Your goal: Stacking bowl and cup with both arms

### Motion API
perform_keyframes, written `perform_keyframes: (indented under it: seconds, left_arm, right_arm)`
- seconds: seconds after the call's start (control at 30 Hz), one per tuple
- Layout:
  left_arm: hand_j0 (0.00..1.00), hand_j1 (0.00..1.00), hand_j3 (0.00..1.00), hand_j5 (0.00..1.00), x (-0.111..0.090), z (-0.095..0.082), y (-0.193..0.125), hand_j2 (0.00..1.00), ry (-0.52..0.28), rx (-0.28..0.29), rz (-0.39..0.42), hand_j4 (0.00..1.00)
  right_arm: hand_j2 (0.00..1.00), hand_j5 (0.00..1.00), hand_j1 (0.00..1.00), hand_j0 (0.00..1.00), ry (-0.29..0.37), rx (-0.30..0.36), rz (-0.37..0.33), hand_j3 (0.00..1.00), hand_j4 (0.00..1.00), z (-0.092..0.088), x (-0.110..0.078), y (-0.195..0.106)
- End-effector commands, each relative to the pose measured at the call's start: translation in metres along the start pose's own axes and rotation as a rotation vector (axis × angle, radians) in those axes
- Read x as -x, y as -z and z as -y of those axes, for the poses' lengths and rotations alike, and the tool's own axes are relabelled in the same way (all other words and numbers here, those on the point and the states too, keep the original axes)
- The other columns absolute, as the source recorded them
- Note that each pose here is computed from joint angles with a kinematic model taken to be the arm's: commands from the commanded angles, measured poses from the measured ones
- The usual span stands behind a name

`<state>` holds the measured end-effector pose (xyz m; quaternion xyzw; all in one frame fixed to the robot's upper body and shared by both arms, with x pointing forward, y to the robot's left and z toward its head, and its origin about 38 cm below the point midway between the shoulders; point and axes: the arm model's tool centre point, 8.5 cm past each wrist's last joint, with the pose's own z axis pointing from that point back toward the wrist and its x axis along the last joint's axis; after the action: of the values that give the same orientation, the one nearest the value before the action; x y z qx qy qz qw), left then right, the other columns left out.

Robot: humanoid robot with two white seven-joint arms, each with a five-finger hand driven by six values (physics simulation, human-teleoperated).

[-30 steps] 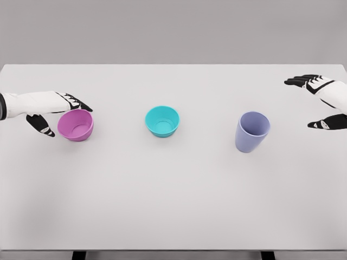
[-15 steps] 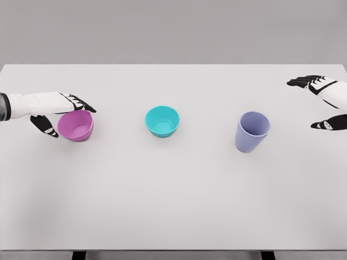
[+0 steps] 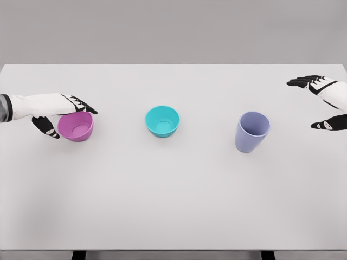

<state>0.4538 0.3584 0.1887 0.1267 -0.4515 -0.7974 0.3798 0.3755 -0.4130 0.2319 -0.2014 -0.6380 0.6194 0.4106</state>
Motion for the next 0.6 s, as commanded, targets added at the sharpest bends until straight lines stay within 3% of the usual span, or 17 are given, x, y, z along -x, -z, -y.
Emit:
perform_keyframes:
  seconds: [0.0,0.57]
  left_arm:
    - [0.99,0.99,0.99,0.99,0.0,0.0,0.0,0.99,-0.005,-0.004,0.0,0.99]
    - [0.99,0.99,0.99,0.99,-0.005,0.002,0.01,0.99,0.006,0.006,0.012,0.99]
  right_arm:
    - [1.0,1.0,1.0,1.0,0.004,0.005,0.001,1.0,1.0,0.001,0.0,0.0]
    - [1.0,1.0,1.0,1.0,0.005,0.003,0.001,1.0,1.0,0.001,0.0,0.0]
